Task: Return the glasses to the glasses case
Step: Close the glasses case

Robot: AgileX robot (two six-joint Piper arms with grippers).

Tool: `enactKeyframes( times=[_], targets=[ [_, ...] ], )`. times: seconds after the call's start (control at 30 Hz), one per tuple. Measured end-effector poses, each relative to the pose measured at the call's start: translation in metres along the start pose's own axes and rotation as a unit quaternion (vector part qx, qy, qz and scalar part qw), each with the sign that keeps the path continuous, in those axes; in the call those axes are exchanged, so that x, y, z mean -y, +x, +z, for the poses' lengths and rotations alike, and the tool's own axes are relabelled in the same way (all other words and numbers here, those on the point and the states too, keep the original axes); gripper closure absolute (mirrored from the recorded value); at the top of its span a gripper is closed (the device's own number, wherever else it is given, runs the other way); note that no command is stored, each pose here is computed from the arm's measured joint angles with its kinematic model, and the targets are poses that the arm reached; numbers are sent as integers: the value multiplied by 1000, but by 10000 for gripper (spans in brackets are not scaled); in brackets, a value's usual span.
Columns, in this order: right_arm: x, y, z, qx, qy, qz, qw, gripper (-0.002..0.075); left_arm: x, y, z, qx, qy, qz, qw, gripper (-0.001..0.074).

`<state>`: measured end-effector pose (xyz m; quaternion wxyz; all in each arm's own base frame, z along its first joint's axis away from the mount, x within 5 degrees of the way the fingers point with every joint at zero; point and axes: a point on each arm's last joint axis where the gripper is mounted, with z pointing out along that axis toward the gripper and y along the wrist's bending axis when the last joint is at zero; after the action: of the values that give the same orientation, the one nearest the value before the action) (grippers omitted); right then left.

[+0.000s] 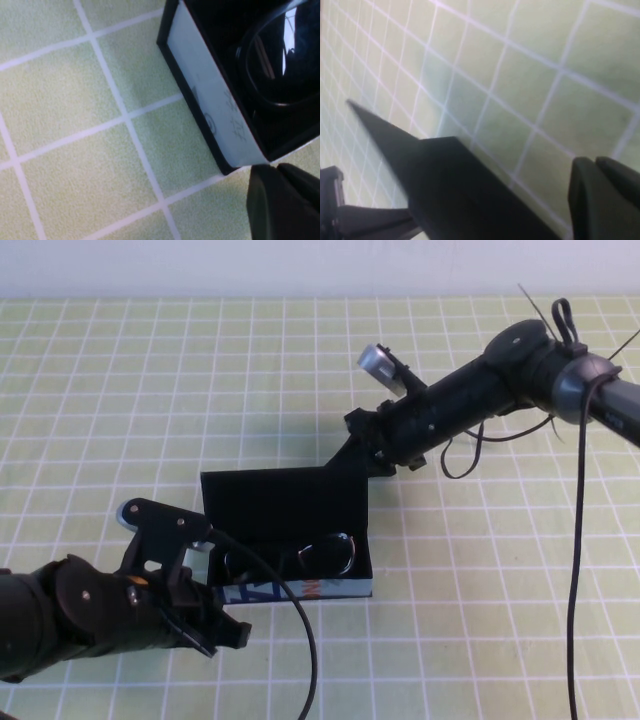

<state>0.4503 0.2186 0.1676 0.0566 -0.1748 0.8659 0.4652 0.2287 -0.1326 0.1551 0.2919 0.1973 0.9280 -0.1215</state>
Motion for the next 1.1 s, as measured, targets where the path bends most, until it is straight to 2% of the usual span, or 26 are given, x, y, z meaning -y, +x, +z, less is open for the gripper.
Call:
enactKeyframes(
  times=[0.27, 0.6, 0.83, 1.1],
  targets=[
    [-33, 6, 19, -21, -7, -34, 999, 743, -1, -1, 0, 4, -3, 0, 1000, 738],
    [-76, 16, 11, -37, 12, -87, 995, 743, -1, -1, 0, 5, -4, 0, 1000, 738],
    [-91, 33, 14, -65, 27, -100, 992, 743, 2, -2, -7, 8, 7, 1, 1000, 738],
    [-97, 46, 33, -101, 45, -113, 987, 743, 17, -6, -50, 24, 72, 89, 993, 738]
  ],
)
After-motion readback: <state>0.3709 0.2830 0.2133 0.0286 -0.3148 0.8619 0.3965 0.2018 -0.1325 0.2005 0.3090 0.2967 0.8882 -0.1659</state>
